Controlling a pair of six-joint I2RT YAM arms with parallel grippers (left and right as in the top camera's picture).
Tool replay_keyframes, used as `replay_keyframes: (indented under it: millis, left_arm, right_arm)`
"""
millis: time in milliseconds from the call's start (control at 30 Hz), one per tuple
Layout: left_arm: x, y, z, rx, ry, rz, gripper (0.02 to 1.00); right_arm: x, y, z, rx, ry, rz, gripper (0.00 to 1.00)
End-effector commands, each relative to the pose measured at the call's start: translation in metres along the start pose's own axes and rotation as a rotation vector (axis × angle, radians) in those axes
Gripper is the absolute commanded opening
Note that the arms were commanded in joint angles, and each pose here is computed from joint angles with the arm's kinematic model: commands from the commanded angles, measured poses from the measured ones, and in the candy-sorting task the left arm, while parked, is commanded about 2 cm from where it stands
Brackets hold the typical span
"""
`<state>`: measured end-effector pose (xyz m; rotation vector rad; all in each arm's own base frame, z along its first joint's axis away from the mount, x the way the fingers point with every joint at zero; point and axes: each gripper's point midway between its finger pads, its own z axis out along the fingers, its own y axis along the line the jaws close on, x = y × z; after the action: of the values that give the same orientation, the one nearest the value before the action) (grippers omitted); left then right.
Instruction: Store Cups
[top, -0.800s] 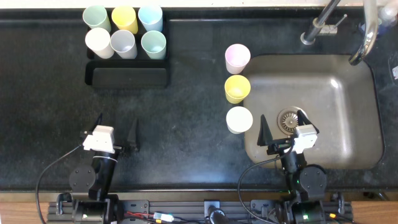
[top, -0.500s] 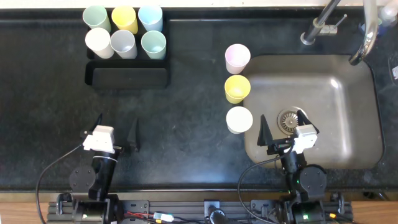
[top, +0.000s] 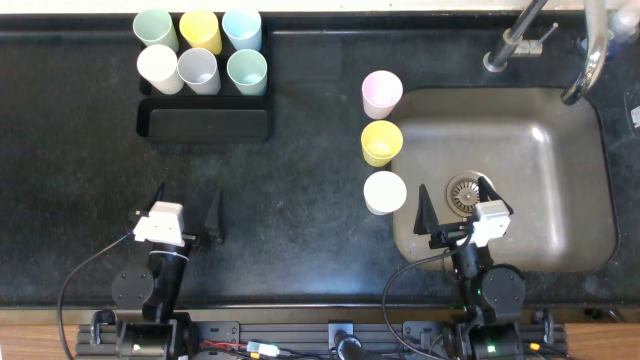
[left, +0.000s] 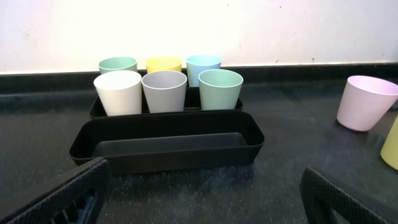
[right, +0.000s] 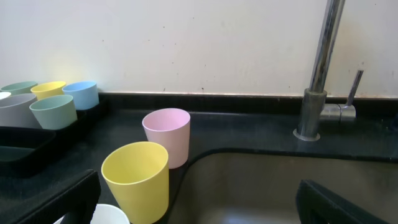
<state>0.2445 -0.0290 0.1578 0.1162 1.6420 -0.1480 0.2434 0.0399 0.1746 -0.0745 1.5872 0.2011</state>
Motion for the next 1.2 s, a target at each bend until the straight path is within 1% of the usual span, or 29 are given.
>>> replay_keyframes:
  millis: [33,933,1000,1033,1100,1167,1200]
  left_arm:
    - [-0.002,-0.002,-0.001,0.014,-0.01,0.019,1.0]
    - [-0.002,-0.003,-0.001,0.016,-0.01,0.019,1.0]
    - [-0.002,-0.002,-0.001,0.014,-0.011,-0.011,1.0]
    - [-0.005,0.002,-0.001,-0.008,-0.015,-0.022,1.0]
    - [-0.016,0.013,-0.002,-0.075,-0.034,-0.096,1.0]
    - [-0.041,0.023,-0.002,-0.13,-0.062,-0.159,1.0]
    - [-0.056,0.024,0.001,-0.135,-0.063,-0.174,1.0]
  right_arm:
    - [0.003,0.001,0.0,-0.004,-0.002,0.0,0.998]
    - [0.003,0.001,0.0,-0.004,-0.002,0.0,0.998]
    - [0.003,0.001,0.0,-0.004,-0.002,0.0,0.998]
    - [0.003,0.001,0.0,-0.004,-0.002,0.0,0.998]
    - [0.003,0.001,0.0,-0.004,-0.002,0.0,0.996]
    - [0.003,0.001,0.0,-0.004,-0.002,0.0,0.998]
    - [0.003,0.001,0.0,-0.004,-0.002,0.0,0.996]
